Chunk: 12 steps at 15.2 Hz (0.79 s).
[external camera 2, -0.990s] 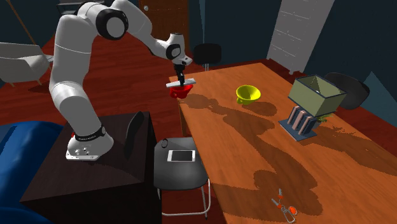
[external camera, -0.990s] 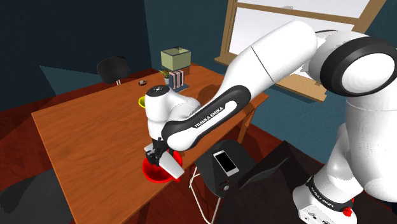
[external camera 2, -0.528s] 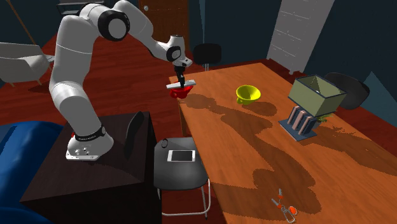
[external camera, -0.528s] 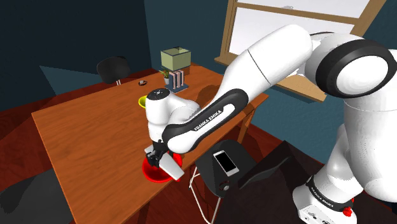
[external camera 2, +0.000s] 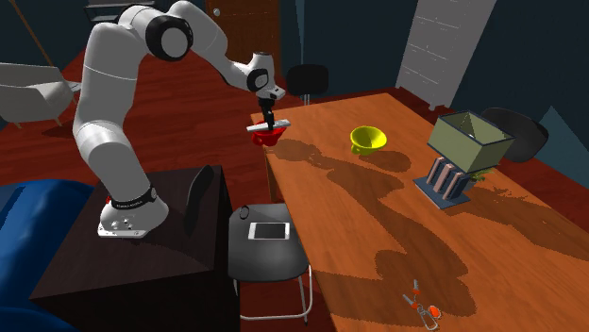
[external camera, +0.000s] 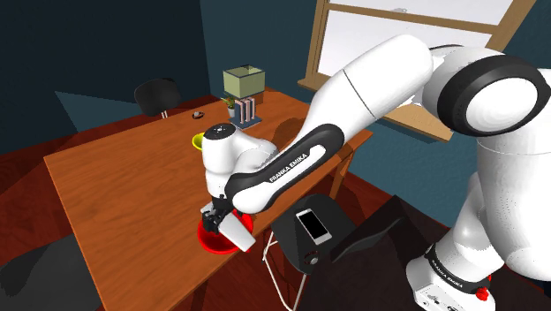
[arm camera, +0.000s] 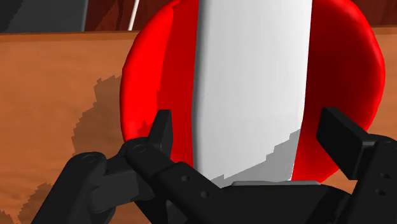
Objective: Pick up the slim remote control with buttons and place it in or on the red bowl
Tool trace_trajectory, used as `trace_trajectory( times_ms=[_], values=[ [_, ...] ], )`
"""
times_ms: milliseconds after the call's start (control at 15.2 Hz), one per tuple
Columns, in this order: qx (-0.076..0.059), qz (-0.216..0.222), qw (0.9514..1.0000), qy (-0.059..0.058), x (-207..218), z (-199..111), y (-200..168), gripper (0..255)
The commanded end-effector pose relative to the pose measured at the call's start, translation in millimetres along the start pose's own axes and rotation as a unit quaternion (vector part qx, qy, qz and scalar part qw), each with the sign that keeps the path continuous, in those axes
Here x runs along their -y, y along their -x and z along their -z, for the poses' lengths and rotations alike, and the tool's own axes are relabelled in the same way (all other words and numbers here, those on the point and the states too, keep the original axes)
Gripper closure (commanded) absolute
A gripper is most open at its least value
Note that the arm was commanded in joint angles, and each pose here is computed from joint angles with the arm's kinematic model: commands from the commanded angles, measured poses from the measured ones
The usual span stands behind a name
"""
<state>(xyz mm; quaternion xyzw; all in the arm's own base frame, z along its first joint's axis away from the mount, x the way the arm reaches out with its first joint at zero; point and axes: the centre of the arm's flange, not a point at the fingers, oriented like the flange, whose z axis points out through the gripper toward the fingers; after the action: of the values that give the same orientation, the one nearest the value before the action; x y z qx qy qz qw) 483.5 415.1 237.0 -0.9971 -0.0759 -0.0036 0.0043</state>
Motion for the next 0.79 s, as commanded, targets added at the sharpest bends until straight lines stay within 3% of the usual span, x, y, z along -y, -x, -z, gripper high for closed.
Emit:
trace_trajectory(
  times_ms=[0, 264, 726],
  values=[
    [0.0, 0.0, 1.0, 0.0, 0.0, -0.3, 0.3, 0],
    [0.0, 0.0, 1.0, 0.0, 0.0, 49.7, 0.3, 0],
    [0.0, 0.0, 1.0, 0.0, 0.0, 49.7, 0.3, 0]
  ],
)
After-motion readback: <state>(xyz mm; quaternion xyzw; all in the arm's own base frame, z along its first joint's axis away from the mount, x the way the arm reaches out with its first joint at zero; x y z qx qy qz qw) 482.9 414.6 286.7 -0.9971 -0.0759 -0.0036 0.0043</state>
